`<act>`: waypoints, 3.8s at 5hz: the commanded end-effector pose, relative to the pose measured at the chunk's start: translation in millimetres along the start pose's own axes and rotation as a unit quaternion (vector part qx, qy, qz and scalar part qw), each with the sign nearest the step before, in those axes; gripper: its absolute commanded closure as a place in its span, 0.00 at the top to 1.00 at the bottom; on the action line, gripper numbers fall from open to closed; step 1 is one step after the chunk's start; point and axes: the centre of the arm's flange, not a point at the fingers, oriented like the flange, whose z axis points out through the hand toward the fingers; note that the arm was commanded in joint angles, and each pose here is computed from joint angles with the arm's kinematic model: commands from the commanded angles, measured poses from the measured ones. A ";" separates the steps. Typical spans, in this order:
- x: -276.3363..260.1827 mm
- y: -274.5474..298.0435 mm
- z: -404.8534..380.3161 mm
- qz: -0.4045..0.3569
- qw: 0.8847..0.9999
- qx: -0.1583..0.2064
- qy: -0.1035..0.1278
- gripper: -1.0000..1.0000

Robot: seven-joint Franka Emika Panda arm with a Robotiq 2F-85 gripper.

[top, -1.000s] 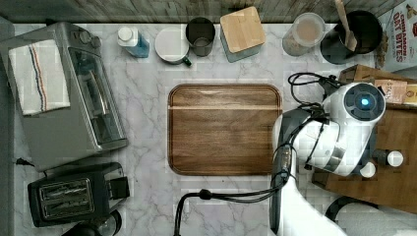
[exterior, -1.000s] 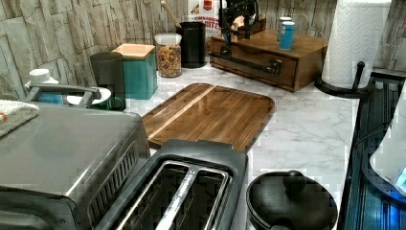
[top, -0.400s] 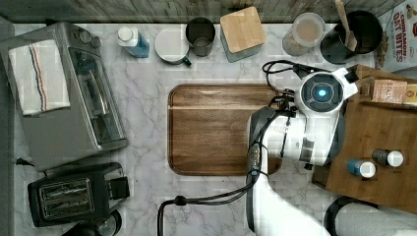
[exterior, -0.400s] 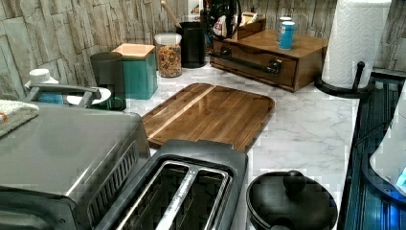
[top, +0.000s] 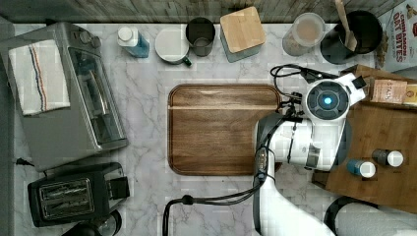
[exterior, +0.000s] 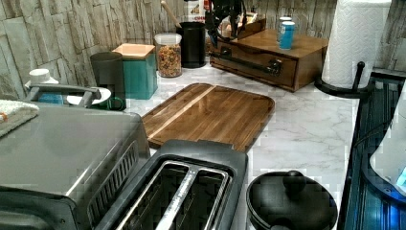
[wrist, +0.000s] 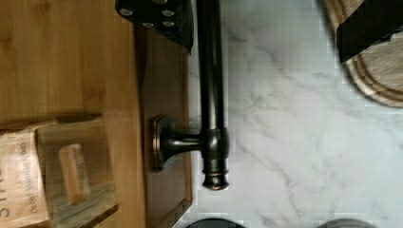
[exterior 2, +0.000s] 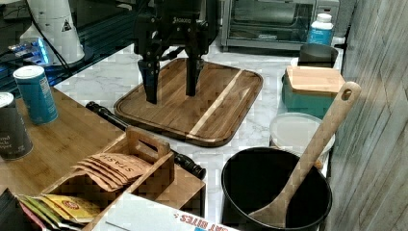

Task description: Open the drawer.

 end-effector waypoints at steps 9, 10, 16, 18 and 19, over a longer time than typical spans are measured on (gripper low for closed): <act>-17.1 11.6 69.0 0.039 0.999 0.029 -0.019 1.00; -15.3 13.1 68.5 0.011 0.999 0.050 0.014 1.00; -58.3 -238.5 -5.2 -0.021 0.985 0.168 -0.011 1.00; -56.8 -280.6 -30.9 -0.022 0.983 0.181 -0.036 1.00; -64.0 -291.6 -37.5 -0.019 0.983 0.183 -0.017 1.00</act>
